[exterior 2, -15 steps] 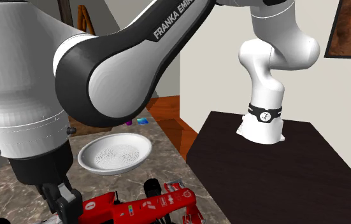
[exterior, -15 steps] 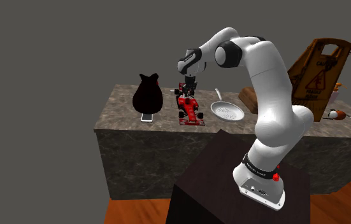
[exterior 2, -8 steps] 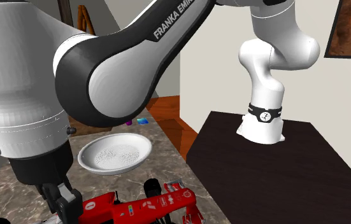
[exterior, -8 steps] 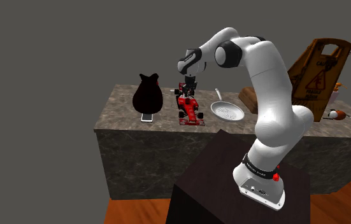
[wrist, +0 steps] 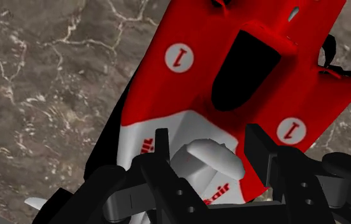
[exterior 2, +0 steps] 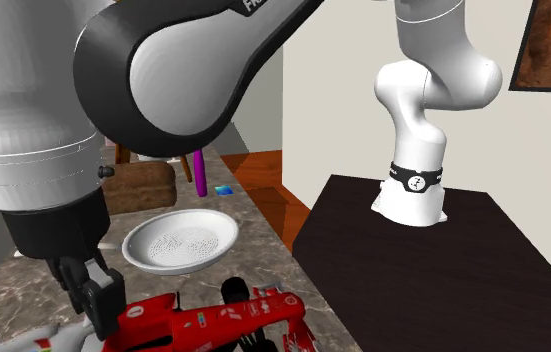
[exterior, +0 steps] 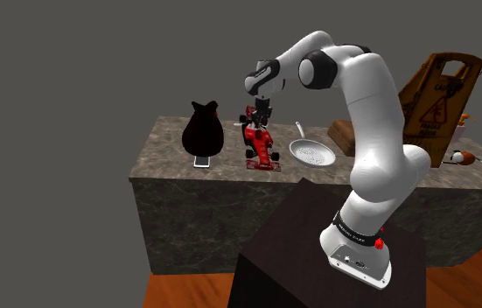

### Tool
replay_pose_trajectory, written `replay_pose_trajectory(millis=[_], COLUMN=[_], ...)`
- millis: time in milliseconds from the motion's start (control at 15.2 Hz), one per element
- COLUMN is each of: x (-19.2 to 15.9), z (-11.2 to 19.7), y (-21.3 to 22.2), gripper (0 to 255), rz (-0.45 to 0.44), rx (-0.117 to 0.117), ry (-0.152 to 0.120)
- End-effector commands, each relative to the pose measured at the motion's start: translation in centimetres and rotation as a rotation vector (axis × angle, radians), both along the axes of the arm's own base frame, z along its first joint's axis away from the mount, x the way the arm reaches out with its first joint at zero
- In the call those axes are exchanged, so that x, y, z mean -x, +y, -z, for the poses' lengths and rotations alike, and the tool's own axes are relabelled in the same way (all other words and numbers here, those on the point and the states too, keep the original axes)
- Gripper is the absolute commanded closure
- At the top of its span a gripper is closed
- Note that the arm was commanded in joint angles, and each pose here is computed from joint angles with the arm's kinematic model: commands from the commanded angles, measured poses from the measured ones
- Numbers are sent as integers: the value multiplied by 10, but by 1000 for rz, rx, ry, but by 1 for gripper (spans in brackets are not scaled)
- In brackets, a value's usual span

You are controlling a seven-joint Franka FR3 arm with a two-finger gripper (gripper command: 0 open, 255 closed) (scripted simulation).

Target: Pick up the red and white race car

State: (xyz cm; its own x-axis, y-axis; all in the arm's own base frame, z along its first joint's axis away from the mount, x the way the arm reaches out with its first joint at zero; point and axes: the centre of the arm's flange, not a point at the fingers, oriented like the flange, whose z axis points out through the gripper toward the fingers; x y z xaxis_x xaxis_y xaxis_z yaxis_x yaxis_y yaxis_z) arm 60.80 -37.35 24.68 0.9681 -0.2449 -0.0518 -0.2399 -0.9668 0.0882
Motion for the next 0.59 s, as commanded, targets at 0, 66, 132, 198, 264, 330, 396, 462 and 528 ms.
replay_pose_trajectory(millis=[0,66,132,198,264,330,396,462,528], x=[-1,-1,-1,-1,-1,-1,-1,-1,-1], z=[-13,-18,-24,-29,-34,-39,-45,-45,-45], y=[0,0,0,0,0,0,0,0,0], gripper=[255,255,255,255,255,255,255,255,255], rz=[0,0,0,0,0,0,0,0,0], rx=[2,2,2,2,2,2,2,2,2], ry=[-3,-3,-3,-3,-3,-3,-3,-3,-3])
